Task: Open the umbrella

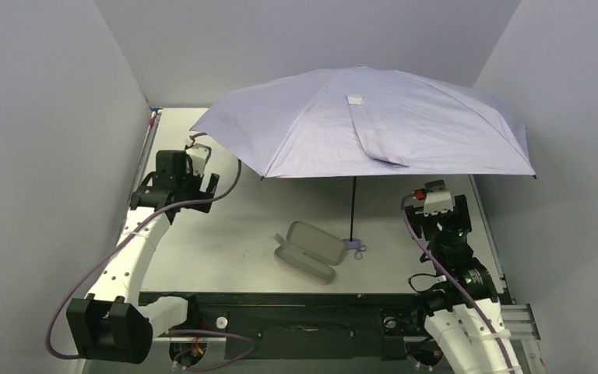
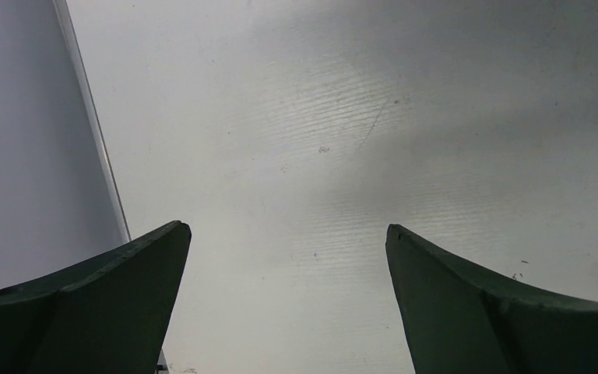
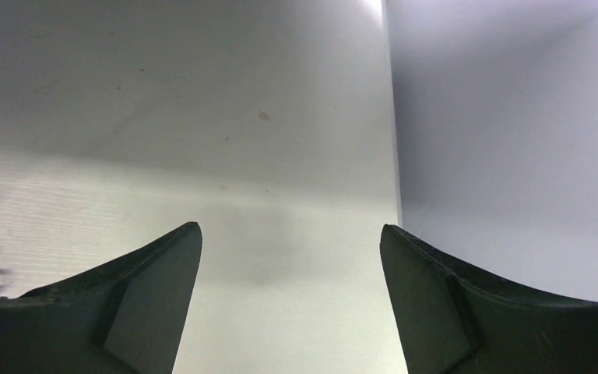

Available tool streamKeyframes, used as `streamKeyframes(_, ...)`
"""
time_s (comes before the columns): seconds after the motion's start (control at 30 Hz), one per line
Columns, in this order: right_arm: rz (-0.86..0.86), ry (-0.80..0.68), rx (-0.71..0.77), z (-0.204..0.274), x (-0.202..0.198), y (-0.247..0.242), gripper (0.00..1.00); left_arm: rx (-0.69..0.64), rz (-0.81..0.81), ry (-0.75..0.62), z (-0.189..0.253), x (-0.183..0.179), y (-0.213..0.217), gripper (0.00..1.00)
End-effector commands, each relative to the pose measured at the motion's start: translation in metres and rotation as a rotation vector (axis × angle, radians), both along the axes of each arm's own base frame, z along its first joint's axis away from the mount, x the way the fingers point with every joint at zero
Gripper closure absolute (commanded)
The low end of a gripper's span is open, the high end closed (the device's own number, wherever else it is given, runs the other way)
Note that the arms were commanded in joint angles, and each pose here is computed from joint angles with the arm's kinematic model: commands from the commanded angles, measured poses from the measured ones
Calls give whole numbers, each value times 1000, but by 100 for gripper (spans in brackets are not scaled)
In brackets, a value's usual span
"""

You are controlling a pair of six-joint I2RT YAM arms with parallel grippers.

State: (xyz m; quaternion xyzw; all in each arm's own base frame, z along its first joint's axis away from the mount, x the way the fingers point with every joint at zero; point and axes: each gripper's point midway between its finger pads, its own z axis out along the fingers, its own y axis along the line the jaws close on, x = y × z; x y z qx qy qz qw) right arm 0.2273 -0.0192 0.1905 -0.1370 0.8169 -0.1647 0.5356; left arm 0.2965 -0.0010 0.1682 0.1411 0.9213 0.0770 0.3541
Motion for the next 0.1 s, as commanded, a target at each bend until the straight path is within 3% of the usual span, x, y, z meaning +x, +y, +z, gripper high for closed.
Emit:
streamKeyframes(0.0,-22,-5,9,0,2,-5,20,-19,109,-96,14,14,8,3)
streamKeyframes(0.07,-31,-12,10,-1,1,-7,20,-18,129,-117,14,15,10,3)
